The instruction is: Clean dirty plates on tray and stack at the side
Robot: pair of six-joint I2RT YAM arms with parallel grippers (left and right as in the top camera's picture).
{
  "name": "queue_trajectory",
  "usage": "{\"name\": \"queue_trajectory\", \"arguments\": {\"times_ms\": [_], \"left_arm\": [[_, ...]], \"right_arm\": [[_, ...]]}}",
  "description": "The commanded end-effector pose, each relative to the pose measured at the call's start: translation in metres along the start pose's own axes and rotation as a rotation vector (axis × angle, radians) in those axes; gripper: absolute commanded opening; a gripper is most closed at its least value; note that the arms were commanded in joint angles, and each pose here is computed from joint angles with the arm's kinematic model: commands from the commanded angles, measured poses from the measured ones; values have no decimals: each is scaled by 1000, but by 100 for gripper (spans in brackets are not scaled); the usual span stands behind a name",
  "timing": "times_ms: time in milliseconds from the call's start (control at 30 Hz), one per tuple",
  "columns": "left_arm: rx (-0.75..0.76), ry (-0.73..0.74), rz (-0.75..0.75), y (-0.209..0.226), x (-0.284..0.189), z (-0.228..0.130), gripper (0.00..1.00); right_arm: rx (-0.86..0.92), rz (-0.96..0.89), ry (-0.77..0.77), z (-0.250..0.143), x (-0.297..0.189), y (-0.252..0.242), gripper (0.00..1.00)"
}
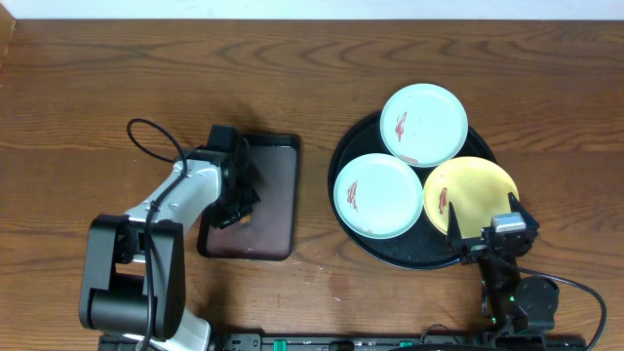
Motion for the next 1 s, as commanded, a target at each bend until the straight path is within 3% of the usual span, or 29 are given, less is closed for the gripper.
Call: {"name": "queue_trajectory", "arguments": {"times_ms": [0,233,267,300,333,367,400,500,567,633,900,967], "left_arm": [[-24,63,-55,-4,7,-9,8],[17,112,-120,-19,7,-20,8],[26,111,-117,-21,8,-21,12],[36,102,-104,-22,8,-21,32],[41,87,-82,-22,8,-20,59],[42,72,-60,-20,9,-19,77],[42,56,-37,-18,9,-17,83],[45,-13,23,-13,9,-8,88],[47,-57,36,-13,9,-2,88],[47,-82,34,-15,9,1,78],[48,-84,32,-15,9,2,12],[48,-85,32,-15,9,2,8]], "right_arm": [[-12,6,0,-1,0,1,99],[-12,6,0,-1,0,1,99],[-12,6,1,-1,0,1,99],[-12,6,0,-1,0,1,99],[-12,6,1,-1,0,1,99],[-12,6,1,-1,0,1,99],[-12,6,1,-1,0,1,99],[-12,6,1,-1,0,1,99],[-12,6,0,-1,0,1,99],[-12,6,0,-1,0,1,99],[-12,6,0,-1,0,1,99],[-12,6,0,-1,0,1,99]]}}
Point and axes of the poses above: each gripper's point midway between its finger pads, its own x axis out along the fingers, its own y axis along the line the jaws close on, z = x × y, the point moved 8 cm from there along -x, back along the fingers, and after that the axes turned 14 degrees about x, right-handed, at the moved point
